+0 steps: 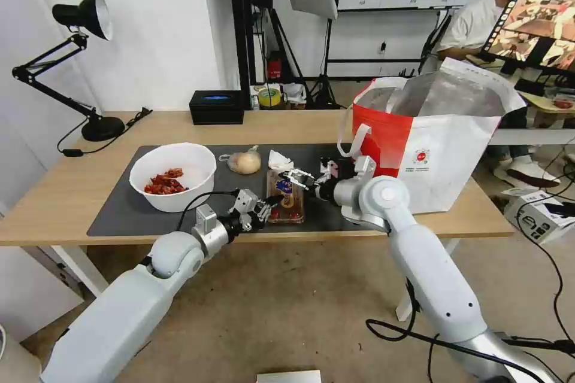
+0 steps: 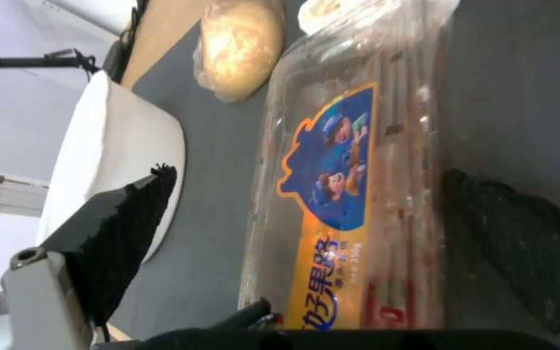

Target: Pick up the trash from the table and place it into the takeout bag.

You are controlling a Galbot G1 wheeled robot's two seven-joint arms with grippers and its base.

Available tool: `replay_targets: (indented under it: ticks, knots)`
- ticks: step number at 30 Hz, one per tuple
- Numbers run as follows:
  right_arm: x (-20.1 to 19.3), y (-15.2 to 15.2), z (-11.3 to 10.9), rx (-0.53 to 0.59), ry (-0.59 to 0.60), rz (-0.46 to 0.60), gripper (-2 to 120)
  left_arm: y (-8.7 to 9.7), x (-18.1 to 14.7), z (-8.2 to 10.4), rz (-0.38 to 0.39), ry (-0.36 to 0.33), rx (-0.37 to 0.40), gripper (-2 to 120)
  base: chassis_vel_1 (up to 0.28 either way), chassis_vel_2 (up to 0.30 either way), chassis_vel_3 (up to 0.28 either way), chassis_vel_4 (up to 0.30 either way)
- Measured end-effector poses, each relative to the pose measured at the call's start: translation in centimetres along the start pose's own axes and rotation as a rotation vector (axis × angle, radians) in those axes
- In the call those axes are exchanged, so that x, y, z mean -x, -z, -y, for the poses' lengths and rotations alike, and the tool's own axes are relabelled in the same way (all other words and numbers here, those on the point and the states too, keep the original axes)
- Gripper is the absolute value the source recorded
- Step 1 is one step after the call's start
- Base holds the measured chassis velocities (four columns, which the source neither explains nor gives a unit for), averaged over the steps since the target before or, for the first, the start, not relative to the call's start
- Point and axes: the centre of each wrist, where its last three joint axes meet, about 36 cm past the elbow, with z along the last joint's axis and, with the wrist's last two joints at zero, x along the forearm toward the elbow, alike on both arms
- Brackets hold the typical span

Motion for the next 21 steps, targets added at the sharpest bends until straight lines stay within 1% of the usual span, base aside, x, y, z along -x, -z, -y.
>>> replay_targets:
  ticks: [3,9,15,17,18,19,21]
  knots:
    - [0.8,-0.2,-0.4,-0.01,-0.011,-0.019,100,-0.1,-0.1,-0.1,-0.006,-0.002,0.002,0,0.0,0.0,0.0,0.0]
    - [1.6,-0.3,-0.3,0.0,-0.026,-0.033,100,0.1,0.0,0.0,-0.004,-0.007,0.003,0,0.0,0.0,0.0,0.0]
    - [1.9,-0.2,-0.6,0.009,-0.014,-0.043,100,0.1,0.1,0.1,-0.002,-0.011,0.003,0,0.0,0.0,0.0,0.0]
    - [2.1,-0.1,-0.7,0.01,-0.012,-0.049,98,0.1,0.3,0.2,0.001,-0.013,0.0,0,0.0,0.0,0.0,0.0]
    - [2.2,0.0,-0.7,0.009,-0.014,-0.051,93,0.1,0.3,0.3,0.002,-0.014,-0.002,0,0.0,0.0,0.0,0.0]
    - [2.2,0.0,-0.7,0.009,-0.014,-0.051,93,0.1,0.3,0.3,0.002,-0.014,-0.002,0,0.0,0.0,0.0,0.0]
    - [2.3,0.1,-0.7,0.008,-0.021,-0.053,85,-0.1,0.3,0.4,0.001,-0.015,-0.005,0,0.0,0.0,0.0,0.0]
